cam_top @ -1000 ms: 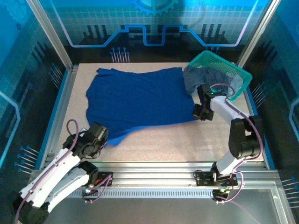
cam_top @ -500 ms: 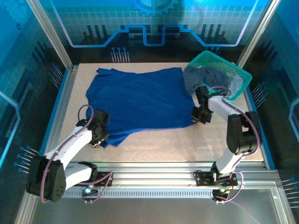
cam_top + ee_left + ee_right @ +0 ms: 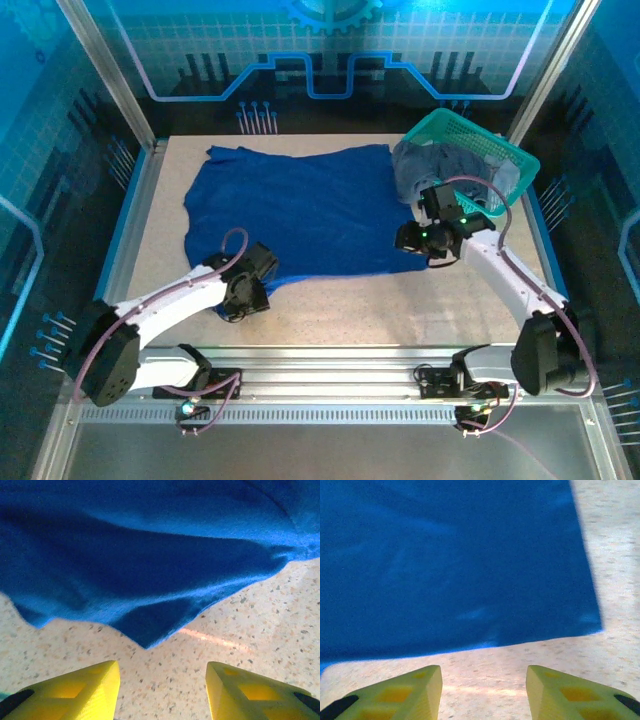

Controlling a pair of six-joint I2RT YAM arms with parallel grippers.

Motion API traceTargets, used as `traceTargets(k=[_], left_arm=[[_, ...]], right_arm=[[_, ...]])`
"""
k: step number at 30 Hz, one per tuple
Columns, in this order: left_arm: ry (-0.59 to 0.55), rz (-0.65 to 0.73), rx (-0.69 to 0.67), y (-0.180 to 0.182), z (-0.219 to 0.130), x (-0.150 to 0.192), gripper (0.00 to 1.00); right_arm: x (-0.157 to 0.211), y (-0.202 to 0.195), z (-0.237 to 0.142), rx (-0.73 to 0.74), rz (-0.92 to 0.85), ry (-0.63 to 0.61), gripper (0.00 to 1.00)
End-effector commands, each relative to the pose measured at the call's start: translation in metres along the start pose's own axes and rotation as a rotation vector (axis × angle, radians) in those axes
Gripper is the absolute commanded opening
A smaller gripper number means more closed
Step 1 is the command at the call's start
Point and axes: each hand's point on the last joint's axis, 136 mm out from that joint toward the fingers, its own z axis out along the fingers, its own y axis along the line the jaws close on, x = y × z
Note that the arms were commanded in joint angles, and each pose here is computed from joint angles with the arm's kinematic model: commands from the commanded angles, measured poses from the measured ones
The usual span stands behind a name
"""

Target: Fold and stack the t-shirts

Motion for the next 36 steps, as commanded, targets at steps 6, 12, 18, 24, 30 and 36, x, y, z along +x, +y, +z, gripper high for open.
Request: traceTargets(k=[6, 12, 18, 24, 30, 36], left_arm=[[0.022, 0.07, -0.009, -0.008, 0.024, 0.0, 0.47], [-0.021, 0.078, -0.002, -0.009, 0.033, -0.01, 0.43], [0.02, 0.072, -0.002, -0.006, 0.048, 0.001, 0.18], [0.0, 0.043, 0.059, -0.016, 0.024, 0.001, 0.0], [0.084, -0.01, 0.186, -0.05, -0.007, 0.017, 0.0], [0.172, 0.003, 0.211, -0.074, -0.013, 0.025, 0.0]], right_arm=[[-0.006, 0.035, -0.014, -0.112, -0.05, -0.02, 0.47], [-0.003, 0.038, -0.014, -0.129, -0.032, -0.009, 0.44], [-0.003, 0.04, -0.012, -0.134, -0.032, -0.004, 0.39], [-0.003, 0.038, -0.014, -0.121, -0.042, -0.006, 0.37], [-0.006, 0.037, -0.014, -0.113, -0.039, -0.012, 0.35], [-0.006, 0.033, -0.01, -0.099, -0.027, 0.004, 0.34]])
